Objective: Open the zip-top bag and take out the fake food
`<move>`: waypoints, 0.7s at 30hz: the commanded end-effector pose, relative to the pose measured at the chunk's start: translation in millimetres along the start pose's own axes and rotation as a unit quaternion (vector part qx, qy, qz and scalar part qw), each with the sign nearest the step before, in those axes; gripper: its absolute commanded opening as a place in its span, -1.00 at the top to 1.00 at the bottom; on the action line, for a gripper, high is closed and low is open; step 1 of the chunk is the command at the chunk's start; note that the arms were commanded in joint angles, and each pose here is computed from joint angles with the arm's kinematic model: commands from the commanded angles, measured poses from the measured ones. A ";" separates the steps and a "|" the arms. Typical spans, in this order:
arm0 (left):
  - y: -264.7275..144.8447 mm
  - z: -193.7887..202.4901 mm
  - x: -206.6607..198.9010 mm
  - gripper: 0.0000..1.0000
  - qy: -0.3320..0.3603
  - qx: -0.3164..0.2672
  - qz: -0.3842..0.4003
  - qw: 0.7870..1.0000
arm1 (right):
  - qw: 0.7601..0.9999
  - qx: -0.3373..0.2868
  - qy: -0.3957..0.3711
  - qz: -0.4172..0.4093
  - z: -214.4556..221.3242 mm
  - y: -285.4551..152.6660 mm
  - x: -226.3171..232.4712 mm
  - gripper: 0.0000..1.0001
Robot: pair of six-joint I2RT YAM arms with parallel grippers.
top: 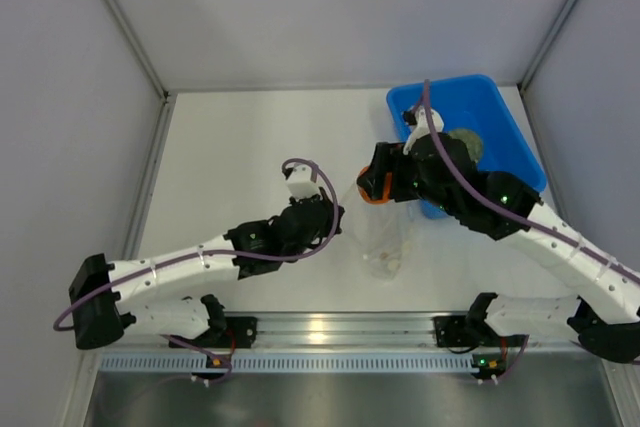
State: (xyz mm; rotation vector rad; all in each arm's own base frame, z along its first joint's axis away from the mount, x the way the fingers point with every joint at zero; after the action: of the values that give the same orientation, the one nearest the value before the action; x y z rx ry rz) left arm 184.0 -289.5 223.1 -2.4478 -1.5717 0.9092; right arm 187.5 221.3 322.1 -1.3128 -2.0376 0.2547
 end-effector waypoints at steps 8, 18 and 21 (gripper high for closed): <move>-20.7 -45.4 54.2 1.00 -0.011 -0.040 -0.076 0.996 | 0.992 -0.103 0.001 0.070 -87.6 -42.7 -46.1 0.29; -56.4 -119.6 110.2 1.00 -0.018 -0.082 -0.131 0.988 | 0.966 -0.060 0.070 0.242 -72.3 19.7 -173.3 0.26; -67.6 -132.7 110.6 1.00 0.005 -0.086 -0.143 0.986 | 0.959 -0.045 0.084 0.267 -58.1 39.3 -197.7 0.21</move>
State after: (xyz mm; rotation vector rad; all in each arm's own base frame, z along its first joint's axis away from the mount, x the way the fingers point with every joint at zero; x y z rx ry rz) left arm 237.8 -141.5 282.9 -2.2049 -2.0282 0.8355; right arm 288.3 64.0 270.6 -1.8451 -1.5413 0.3077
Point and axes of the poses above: each gripper's point midway between its finger pads, its own y axis out along the fingers, its own x axis along the line the jaws close on, z = x × y, the point moved 4 cm from there along -y, back along the fingers, and after that the axes turned 7 degrees about y, right-handed, at the moved point
